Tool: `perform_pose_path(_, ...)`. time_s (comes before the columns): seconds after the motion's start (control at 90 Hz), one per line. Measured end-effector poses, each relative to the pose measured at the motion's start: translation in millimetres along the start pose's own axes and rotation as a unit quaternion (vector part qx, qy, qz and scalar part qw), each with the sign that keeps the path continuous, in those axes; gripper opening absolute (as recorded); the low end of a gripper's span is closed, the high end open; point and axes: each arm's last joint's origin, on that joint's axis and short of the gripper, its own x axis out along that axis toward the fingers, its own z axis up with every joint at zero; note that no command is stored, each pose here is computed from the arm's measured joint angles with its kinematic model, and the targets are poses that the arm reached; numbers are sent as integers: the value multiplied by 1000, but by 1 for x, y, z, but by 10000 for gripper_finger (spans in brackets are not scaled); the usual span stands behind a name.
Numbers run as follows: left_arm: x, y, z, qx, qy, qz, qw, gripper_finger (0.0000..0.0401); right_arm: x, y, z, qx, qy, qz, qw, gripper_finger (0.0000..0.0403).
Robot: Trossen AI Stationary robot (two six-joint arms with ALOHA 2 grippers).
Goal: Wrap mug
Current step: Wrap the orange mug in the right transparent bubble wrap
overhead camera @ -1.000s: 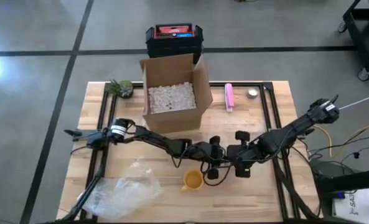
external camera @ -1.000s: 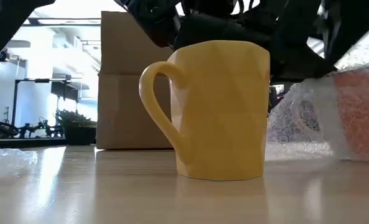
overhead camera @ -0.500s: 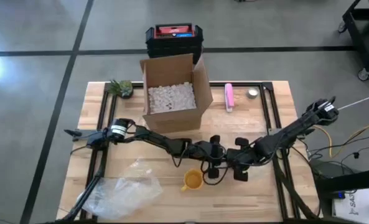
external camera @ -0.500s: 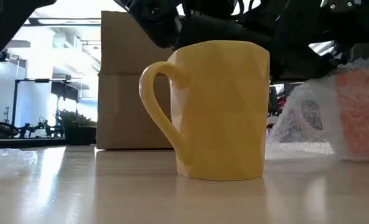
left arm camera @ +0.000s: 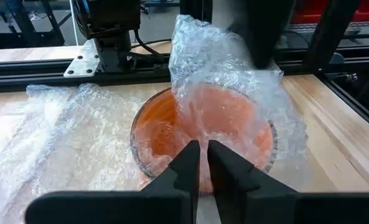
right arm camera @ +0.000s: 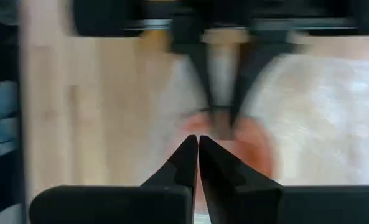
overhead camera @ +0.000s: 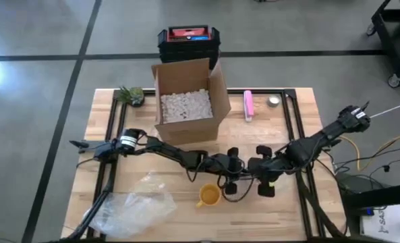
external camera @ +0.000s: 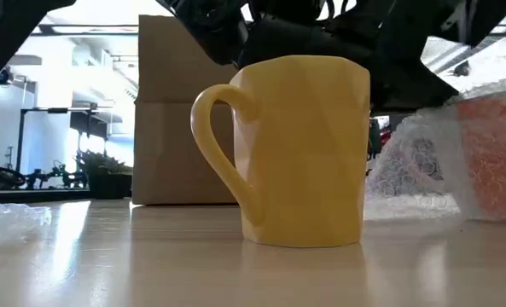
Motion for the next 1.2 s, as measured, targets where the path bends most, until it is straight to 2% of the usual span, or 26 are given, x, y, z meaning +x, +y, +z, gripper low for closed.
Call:
perform_pose_path(0.089, 0, 0, 0, 0, 0, 0, 1000, 20, 16, -2, -7, 3, 22, 3, 1000, 0)
perform_pose_path(0.2, 0, 0, 0, 0, 0, 0, 1000, 20, 42, -9, -23, 16, 73, -25, 997, 0)
perform_pose_path(0.356, 0, 0, 1, 0, -5, -2, 1000, 20, 66, -19, -39, 25, 102, -55, 993, 0)
perform_pose_path(0.533, 0, 0, 1, 0, -6, 0, 1000, 20, 76, -23, -40, 23, 77, -71, 994, 0)
perform_pose_path(0.733, 0, 0, 1, -1, -7, 0, 1000, 20, 80, -23, -31, 3, 41, -48, 998, 0)
perform_pose_path(0.867, 0, 0, 1, -1, -7, 0, 1000, 20, 63, -20, -28, 12, 64, -34, 997, 0)
perform_pose_path(1.033, 0, -1, 1, 0, -6, -1, 1000, 20, 17, -8, -19, 15, 72, -34, 997, 0)
perform_pose_path(1.2, 0, -1, 1, 0, -6, -7, 1000, 20, -24, -2, -30, 57, 94, -52, 993, 0)
